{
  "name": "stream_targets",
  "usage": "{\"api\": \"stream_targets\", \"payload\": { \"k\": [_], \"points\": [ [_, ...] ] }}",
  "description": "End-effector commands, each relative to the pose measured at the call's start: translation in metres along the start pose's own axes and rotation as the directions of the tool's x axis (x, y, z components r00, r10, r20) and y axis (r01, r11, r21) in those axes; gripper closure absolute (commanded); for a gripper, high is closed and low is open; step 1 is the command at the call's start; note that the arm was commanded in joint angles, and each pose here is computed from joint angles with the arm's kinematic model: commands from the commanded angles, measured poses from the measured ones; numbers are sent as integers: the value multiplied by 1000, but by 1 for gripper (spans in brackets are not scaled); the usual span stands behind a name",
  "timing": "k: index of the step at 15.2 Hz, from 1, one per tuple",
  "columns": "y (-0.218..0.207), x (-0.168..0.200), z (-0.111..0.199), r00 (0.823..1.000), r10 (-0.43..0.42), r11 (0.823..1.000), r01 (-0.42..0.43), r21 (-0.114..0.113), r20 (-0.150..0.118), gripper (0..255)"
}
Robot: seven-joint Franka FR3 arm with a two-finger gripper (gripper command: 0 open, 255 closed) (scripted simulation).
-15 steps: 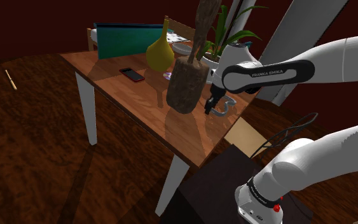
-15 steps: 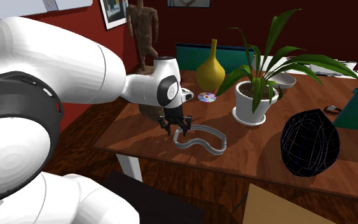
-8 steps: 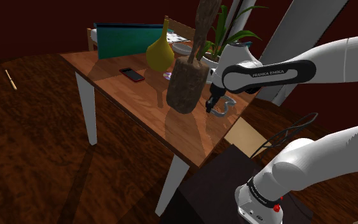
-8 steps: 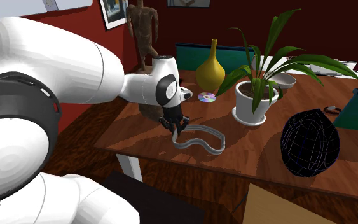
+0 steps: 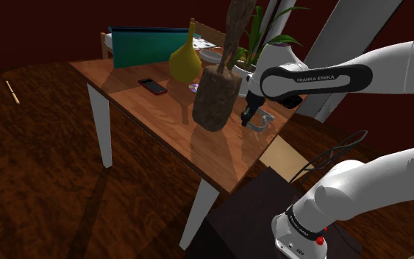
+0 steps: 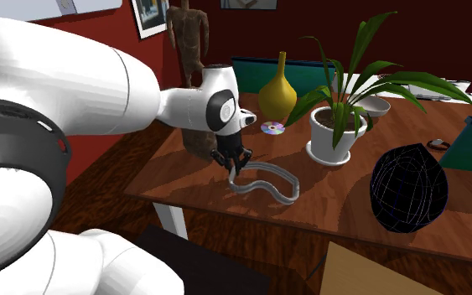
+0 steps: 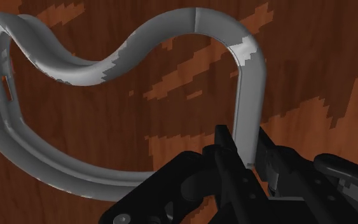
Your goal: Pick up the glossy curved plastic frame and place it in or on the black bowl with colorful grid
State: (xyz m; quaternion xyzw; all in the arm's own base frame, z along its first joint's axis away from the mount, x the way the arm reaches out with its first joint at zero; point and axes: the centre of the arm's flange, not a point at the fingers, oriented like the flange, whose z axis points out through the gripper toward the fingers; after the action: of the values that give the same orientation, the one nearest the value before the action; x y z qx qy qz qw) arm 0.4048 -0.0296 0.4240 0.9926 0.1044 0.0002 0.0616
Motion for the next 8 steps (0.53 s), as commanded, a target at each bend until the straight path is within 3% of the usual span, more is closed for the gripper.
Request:
{"api": "stream_targets", "payload": {
  "k": [1, 8],
  "points": [
    [0, 1, -10, 1000, 0, 1000, 0, 0, 1, 255],
    [4, 0, -47, 1000, 0, 1000, 0, 0, 1, 255]
  ]
}}
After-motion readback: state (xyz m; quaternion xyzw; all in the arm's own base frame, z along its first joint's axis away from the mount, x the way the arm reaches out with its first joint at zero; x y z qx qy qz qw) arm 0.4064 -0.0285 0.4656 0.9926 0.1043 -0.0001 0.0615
